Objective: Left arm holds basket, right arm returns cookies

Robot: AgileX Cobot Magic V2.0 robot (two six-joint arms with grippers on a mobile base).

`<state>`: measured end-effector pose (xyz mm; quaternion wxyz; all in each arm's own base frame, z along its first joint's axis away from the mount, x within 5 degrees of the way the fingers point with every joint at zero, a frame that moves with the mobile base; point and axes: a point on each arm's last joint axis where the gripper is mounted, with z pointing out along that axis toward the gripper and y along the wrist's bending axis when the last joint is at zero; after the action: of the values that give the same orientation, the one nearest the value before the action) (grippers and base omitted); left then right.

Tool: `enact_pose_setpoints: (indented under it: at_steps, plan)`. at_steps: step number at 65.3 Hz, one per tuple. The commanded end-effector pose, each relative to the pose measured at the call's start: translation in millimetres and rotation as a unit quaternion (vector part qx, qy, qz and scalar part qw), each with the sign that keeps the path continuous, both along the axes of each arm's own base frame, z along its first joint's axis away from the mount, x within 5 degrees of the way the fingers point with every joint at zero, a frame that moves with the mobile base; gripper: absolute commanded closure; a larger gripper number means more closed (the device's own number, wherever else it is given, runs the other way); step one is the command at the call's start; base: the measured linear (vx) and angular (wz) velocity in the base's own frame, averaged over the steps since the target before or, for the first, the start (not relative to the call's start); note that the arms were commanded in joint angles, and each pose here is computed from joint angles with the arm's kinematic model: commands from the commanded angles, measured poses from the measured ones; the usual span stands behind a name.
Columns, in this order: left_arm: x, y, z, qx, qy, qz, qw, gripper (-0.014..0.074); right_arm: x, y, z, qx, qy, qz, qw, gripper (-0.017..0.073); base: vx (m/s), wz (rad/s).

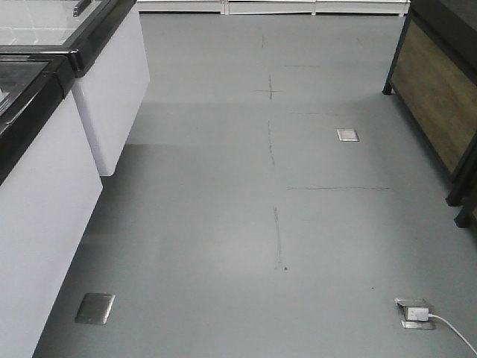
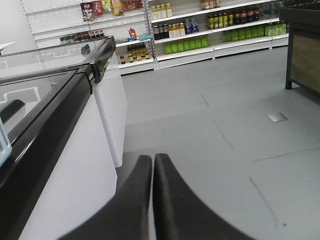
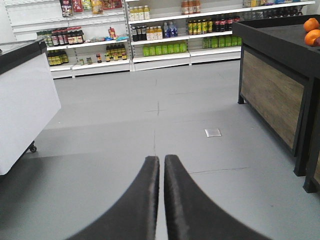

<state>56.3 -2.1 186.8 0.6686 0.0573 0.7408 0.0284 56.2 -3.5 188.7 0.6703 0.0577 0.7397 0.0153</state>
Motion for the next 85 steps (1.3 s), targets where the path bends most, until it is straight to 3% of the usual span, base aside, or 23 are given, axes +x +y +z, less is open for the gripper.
enact_pose_setpoints:
  at_steps: [1, 85]
  plan:
    - [-1.9, 0.2, 19.1, -0.008, -0.058, 0.002, 0.998, 0.0600, 0.2, -0.1, 1.2, -0.010, -0.033, -0.001, 0.999, 0.0562, 0.00, 0.00]
    - [-1.9, 0.2, 19.5, -0.009, -0.060, 0.002, 0.998, 0.0600, 0.2, -0.1, 1.3, -0.010, -0.033, -0.001, 0.999, 0.0562, 0.00, 0.00]
